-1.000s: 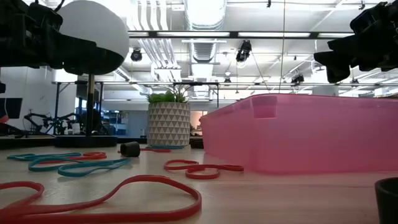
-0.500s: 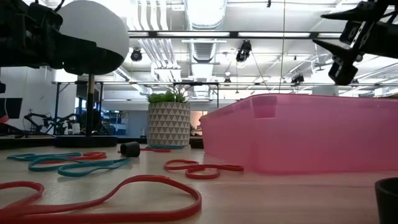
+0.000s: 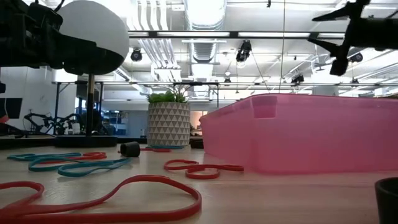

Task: Pick and place rubber bands into bin
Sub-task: Put the yellow rubber band into the red bin

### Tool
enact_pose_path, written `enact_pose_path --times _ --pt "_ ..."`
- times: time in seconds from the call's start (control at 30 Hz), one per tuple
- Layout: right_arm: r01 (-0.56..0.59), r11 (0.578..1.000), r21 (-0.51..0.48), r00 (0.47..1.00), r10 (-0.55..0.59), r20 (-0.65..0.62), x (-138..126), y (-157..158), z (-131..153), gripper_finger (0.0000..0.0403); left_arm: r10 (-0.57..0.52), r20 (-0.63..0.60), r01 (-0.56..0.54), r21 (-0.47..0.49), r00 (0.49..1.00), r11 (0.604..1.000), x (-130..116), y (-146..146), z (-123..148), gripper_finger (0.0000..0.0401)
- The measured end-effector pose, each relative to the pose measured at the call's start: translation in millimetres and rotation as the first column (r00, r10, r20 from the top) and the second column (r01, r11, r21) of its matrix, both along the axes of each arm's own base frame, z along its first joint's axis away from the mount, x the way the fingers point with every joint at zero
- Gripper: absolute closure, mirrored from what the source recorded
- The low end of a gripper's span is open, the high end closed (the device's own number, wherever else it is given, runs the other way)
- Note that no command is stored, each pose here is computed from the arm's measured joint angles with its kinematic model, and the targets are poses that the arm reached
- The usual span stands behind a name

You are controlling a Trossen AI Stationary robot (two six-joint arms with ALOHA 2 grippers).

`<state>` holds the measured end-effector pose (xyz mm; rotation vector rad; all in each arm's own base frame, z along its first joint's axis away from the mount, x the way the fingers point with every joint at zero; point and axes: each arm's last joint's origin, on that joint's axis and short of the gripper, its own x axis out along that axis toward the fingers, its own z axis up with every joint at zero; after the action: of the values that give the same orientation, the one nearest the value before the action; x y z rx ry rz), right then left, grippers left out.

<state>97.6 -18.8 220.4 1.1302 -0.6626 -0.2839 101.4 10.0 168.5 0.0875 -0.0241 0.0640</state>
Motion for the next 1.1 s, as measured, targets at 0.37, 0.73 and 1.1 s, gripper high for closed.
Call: enact_pose_path --times 0.37,0.73,1.1 --pt "0.254 0.966 0.043 0.511 -0.096 -0.854 39 -17 56 0.0209 0.000 0.001 0.000 0.000 1.000 1.000 0 0 0 0.0192" --pt "0.234 0.948 0.213 -0.055 0.232 -0.971 64 -45 29 0.0209 0.000 0.000 0.000 0.000 1.000 1.000 0 0 0 0.0192" --pt "0.254 0.884 0.393 -0.262 0.454 -0.852 72 -115 -25 0.0209 0.000 0.000 0.000 0.000 1.000 1.000 0 0 0 0.0192"
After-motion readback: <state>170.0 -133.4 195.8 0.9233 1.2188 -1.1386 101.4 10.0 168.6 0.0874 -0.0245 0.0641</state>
